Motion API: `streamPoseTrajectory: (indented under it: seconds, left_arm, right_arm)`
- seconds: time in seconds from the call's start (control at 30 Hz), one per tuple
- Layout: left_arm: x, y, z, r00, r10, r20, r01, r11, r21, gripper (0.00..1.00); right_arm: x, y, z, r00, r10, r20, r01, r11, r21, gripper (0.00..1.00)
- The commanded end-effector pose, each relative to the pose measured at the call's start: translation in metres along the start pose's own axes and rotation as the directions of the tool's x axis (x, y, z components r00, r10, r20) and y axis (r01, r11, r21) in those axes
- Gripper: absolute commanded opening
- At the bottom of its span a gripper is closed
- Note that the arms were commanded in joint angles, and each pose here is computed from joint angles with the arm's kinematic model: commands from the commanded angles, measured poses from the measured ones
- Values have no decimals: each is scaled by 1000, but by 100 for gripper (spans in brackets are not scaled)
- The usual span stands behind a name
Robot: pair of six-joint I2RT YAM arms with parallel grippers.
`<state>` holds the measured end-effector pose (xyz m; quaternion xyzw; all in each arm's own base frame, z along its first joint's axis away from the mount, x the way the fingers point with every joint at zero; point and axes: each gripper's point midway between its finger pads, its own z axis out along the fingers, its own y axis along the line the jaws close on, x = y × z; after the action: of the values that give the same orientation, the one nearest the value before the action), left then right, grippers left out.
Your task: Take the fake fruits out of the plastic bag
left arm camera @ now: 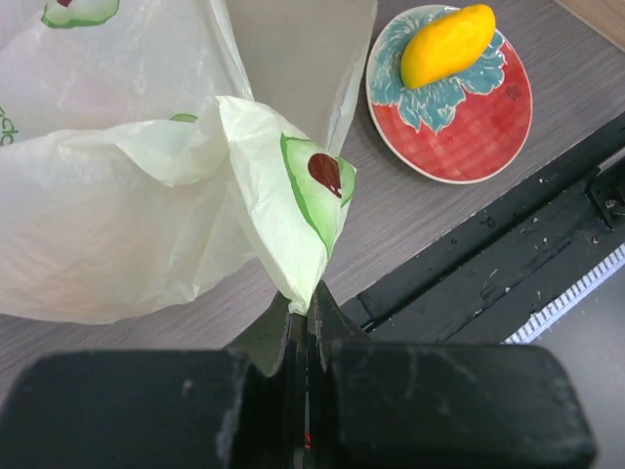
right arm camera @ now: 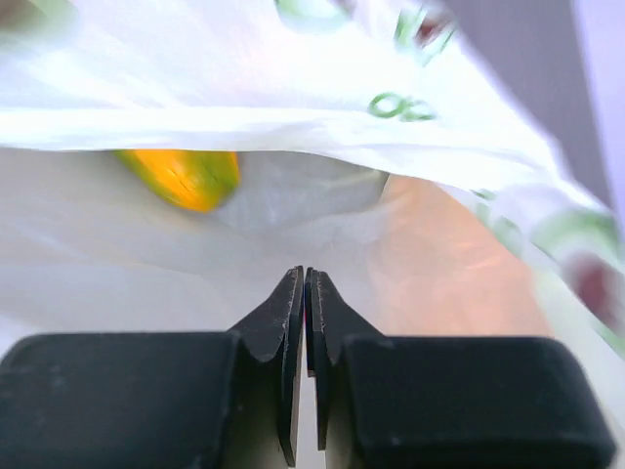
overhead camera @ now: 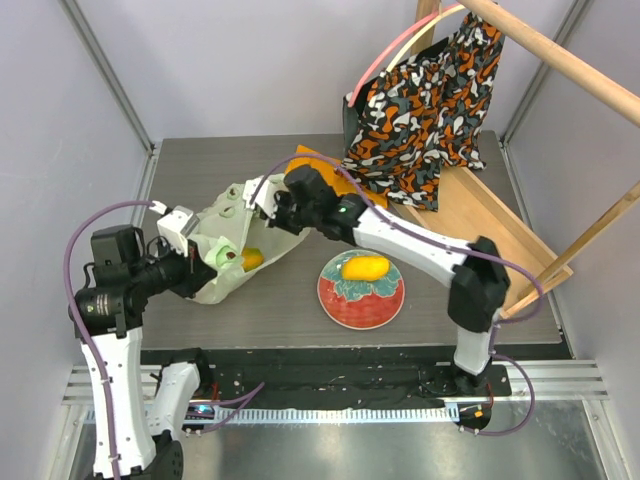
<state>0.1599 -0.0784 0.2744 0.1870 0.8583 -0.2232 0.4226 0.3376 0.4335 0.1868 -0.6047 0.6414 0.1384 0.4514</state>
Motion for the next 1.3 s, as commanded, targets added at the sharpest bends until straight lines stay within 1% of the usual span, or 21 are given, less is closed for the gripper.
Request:
streamPoseTrajectory:
  seconds: [0.0, 0.07, 0.1, 0.13, 0.2, 0.23, 0.3, 0.37, 0.4, 0.43, 0.5, 0.57, 0.6, 0.63, 0.7, 0.8, 0.93, 1.03, 1.07, 1.2, 1.27]
  left_arm:
    - [-18, 11, 8, 998, 26, 54, -26, 1000, -11, 0]
    - [-23, 12, 2, 997, 44, 58, -42, 999, -33, 0]
    - [-24, 10, -1, 997, 55, 57, -53, 998, -37, 0]
    - [-29, 8, -9, 993, 103, 65, -100, 994, -52, 0]
    - [-17, 1, -18, 993, 116, 15, -115, 992, -46, 0]
    - [-15, -3, -24, 988, 156, 5, -155, 987, -38, 0]
    - [4, -12, -27, 990, 125, -63, -125, 992, 2, 0]
    - [17, -15, -28, 987, 115, -113, -113, 993, 26, 0]
    - [19, -10, -29, 986, 115, -124, -116, 993, -4, 0]
    - [19, -7, -30, 984, 123, -126, -127, 992, -27, 0]
    - [31, 2, -31, 970, 156, -186, -166, 985, -42, 0]
    - [45, 8, -33, 951, 168, -259, -184, 982, -39, 0]
    - [54, 17, -34, 930, 199, -308, -225, 973, -51, 0]
    - [58, 20, -34, 923, 212, -321, -241, 969, -54, 0]
    - [62, 24, -34, 913, 240, -329, -275, 960, -61, 0]
    - [66, 23, -32, 912, 241, -331, -272, 961, -51, 0]
    - [70, 24, -25, 918, 213, -333, -241, 969, -45, 0]
    - [72, 28, -21, 922, 210, -326, -241, 969, -60, 0]
    - [73, 30, -22, 920, 206, -334, -241, 968, -67, 0]
    - [83, 37, -26, 897, 222, -382, -274, 958, -86, 0]
    - [86, 39, -29, 891, 236, -388, -297, 949, -104, 0]
  right_arm:
    - [-48, 8, -56, 988, 53, 144, -46, 998, -53, 11]
    - [-34, 17, -58, 992, 63, 113, -56, 996, -67, 12]
    - [-27, 21, -59, 992, 81, 99, -74, 995, -70, 14]
    - [-10, 31, -55, 994, 92, 67, -86, 993, -84, 17]
    - [-4, 36, -61, 991, 106, 76, -101, 992, -71, 24]
    - [2, 37, -57, 990, 118, 79, -114, 992, -50, 25]
    - [0, 39, -48, 989, 123, 83, -119, 991, -52, 25]
    - [-22, 29, -42, 985, 122, 121, -118, 992, -35, 25]
    - [-18, 29, -30, 987, 127, 103, -124, 992, -35, 25]
    - [-33, 20, -28, 982, 137, 131, -136, 991, -15, 25]
    - [-38, 16, -16, 978, 161, 129, -162, 987, -9, 25]
    - [-40, 23, 1, 977, 179, 116, -177, 984, -28, 25]
    - [-38, 28, 3, 978, 183, 100, -180, 983, -39, 25]
    - [-40, 32, 4, 979, 180, 97, -175, 983, -55, 25]
    - [-44, 49, -6, 986, 137, 93, -126, 985, -115, 25]
    - [-57, 46, -29, 984, 117, 138, -103, 989, -104, 25]
    - [-57, 47, -20, 982, 117, 149, -104, 991, -88, 25]
    - [-32, 69, 12, 994, 78, 81, -68, 990, -124, 25]
    - [-16, 81, 26, 997, 74, 36, -67, 987, -149, 25]
    - [8, 130, 25, 996, 82, -37, -89, 961, -262, 25]
    - [8, 138, 22, 993, 110, -39, -117, 949, -293, 25]
